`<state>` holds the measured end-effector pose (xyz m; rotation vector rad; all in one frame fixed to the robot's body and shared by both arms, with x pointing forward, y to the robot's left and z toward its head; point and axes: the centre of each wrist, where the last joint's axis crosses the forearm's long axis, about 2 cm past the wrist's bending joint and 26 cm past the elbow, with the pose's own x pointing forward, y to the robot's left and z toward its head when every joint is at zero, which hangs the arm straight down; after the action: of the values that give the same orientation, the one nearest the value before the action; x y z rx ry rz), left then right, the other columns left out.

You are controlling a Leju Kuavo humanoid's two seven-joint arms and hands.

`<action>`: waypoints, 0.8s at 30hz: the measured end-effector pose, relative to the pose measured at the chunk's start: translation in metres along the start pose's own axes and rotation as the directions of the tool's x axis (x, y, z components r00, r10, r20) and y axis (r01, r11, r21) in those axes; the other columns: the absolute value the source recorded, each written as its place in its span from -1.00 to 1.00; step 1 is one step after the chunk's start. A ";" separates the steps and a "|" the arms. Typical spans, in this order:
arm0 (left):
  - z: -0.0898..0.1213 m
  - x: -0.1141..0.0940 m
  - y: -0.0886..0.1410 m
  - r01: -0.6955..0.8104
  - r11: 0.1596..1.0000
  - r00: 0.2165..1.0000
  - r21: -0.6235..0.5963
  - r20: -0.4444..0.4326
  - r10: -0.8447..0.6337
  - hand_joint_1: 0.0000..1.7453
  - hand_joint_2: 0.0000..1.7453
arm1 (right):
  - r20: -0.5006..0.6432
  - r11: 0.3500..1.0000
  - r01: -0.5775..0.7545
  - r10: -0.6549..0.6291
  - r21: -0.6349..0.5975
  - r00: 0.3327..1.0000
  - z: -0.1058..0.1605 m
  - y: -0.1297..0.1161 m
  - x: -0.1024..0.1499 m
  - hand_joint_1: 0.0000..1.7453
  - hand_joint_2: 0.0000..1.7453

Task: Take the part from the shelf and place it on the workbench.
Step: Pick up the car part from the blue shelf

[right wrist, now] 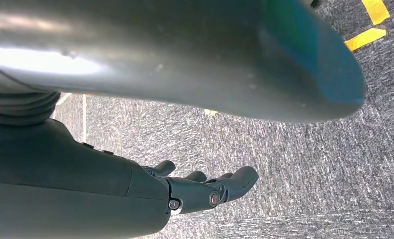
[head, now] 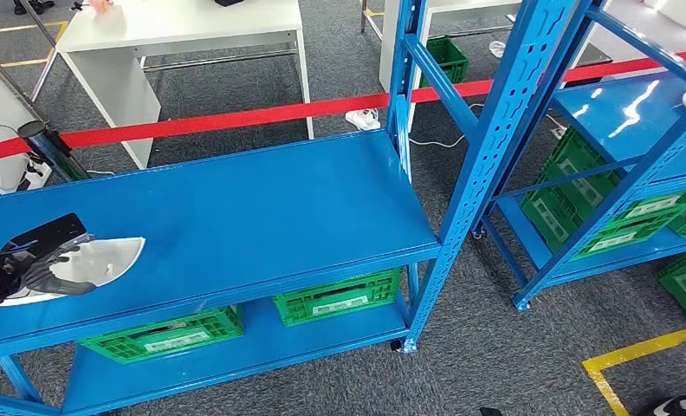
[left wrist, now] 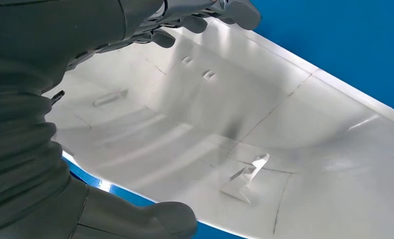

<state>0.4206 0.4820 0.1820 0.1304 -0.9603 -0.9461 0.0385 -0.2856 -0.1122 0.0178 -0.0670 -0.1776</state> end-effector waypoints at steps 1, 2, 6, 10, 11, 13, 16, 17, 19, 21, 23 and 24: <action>0.000 0.000 0.000 0.002 1.000 1.000 -0.001 0.000 -0.002 -1.00 1.00 | 0.000 1.000 0.001 -0.001 0.000 1.000 0.000 0.000 0.000 -1.00 -1.00; 0.000 0.000 0.000 0.003 1.000 1.000 -0.002 0.000 -0.003 -1.00 1.00 | 0.000 1.000 0.001 -0.001 0.000 1.000 0.000 0.000 0.000 -1.00 -1.00; -0.001 0.001 -0.001 0.007 1.000 1.000 -0.005 0.000 -0.007 -1.00 1.00 | 0.000 1.000 0.003 -0.003 0.000 1.000 0.000 0.000 0.000 -1.00 -1.00; -0.001 0.002 -0.001 0.009 1.000 1.000 -0.012 -0.002 -0.009 -1.00 1.00 | 0.000 1.000 0.003 -0.003 0.000 1.000 0.000 0.000 0.000 -1.00 1.00; -0.001 0.002 -0.001 0.010 1.000 1.000 -0.015 -0.002 -0.010 -1.00 1.00 | 0.000 1.000 0.003 -0.003 0.000 1.000 0.000 0.000 0.000 -1.00 1.00; -0.001 0.002 -0.001 0.015 1.000 1.000 -0.021 -0.005 -0.015 -1.00 1.00 | 0.000 1.000 0.003 -0.003 0.000 1.000 0.000 0.000 0.000 -1.00 1.00; -0.002 0.002 -0.001 0.036 0.999 0.999 -0.021 -0.011 -0.036 -1.00 1.00 | 0.000 1.000 0.003 -0.003 0.000 1.000 0.000 0.000 0.000 -1.00 1.00; -0.002 0.002 -0.001 0.042 0.999 0.999 -0.021 -0.011 -0.042 -1.00 1.00 | 0.000 1.000 0.002 -0.002 0.000 1.000 0.000 0.000 0.000 -1.00 1.00; -0.002 0.002 -0.002 0.048 0.998 0.999 -0.029 -0.006 -0.048 -1.00 1.00 | 0.000 1.000 0.001 -0.001 0.000 1.000 0.000 0.000 0.000 -1.00 1.00; -0.002 0.000 -0.003 0.048 0.998 0.999 -0.045 -0.002 -0.048 -1.00 1.00 | 0.000 1.000 0.000 0.000 -0.001 1.000 0.000 0.000 0.000 -1.00 1.00; -0.001 -0.003 -0.004 0.042 0.997 0.999 -0.061 0.003 -0.041 -1.00 1.00 | -0.001 1.000 -0.001 0.001 -0.001 1.000 0.000 0.000 0.000 -1.00 1.00; -0.001 -0.004 -0.005 0.037 0.997 0.999 -0.066 0.008 -0.037 -1.00 1.00 | -0.001 1.000 -0.002 0.002 -0.001 1.000 0.000 0.000 0.000 -1.00 1.00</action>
<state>0.4170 0.4820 0.1767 0.0891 -0.9342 -1.0122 0.0380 -0.2858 -0.1122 0.0169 -0.0660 -0.1758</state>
